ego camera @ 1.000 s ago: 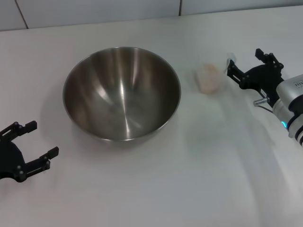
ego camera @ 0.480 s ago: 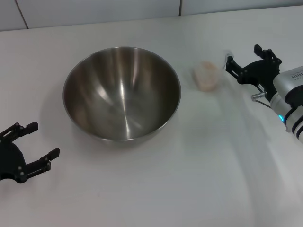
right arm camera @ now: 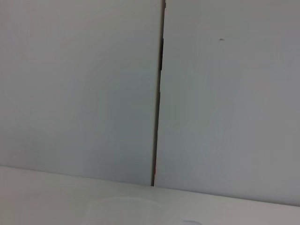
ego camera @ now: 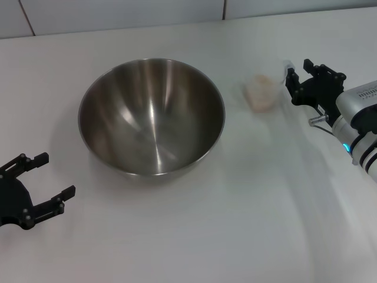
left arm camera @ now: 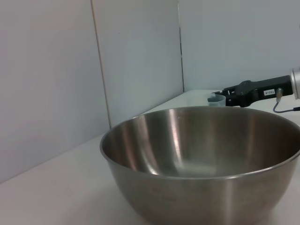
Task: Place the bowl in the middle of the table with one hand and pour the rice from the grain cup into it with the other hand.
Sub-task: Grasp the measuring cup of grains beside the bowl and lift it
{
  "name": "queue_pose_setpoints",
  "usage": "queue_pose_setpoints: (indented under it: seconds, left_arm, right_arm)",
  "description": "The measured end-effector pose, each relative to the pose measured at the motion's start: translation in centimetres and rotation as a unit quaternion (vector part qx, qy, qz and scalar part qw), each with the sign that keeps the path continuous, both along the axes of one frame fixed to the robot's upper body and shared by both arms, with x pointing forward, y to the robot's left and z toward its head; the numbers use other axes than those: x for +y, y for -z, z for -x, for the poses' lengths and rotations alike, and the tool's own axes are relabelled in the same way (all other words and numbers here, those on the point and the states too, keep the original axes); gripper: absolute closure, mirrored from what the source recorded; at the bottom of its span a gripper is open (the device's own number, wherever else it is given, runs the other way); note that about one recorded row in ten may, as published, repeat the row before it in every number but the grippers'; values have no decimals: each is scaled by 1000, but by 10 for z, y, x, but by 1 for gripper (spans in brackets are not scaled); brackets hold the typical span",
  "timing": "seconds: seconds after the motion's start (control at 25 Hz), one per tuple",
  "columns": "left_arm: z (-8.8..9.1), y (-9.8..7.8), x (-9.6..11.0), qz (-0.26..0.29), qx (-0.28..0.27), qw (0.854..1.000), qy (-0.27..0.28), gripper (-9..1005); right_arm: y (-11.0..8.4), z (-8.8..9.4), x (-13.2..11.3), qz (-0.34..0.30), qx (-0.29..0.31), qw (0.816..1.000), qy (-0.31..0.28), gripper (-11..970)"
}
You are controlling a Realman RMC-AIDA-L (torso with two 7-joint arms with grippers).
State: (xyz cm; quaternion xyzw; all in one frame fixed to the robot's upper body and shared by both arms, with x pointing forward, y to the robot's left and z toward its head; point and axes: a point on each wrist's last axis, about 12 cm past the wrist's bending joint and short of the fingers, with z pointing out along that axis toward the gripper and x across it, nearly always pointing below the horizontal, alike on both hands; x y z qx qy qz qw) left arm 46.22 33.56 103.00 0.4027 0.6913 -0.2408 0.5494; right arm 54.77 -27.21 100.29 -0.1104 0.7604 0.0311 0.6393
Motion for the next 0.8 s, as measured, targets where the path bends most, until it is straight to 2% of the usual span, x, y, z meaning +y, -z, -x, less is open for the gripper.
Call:
queue_pose_setpoints:
  seconds: [0.32, 0.64, 0.76, 0.8]
  left_arm:
    - [0, 0, 0, 1, 0, 1000, 1, 169]
    - [3, 0, 0, 5, 0, 1000, 3, 169]
    - [4, 0, 0, 5, 1, 1000, 3, 169]
    - [5, 0, 0, 6, 2, 1000, 4, 169]
  right_arm:
    - [-1, 1, 2, -6, -3, 1000, 0, 765]
    - [-4, 1, 5, -12, -17, 1000, -6, 905]
    - [-7, 4, 4, -17, -37, 999, -8, 941]
    - [-11, 7, 5, -22, -60, 998, -13, 943]
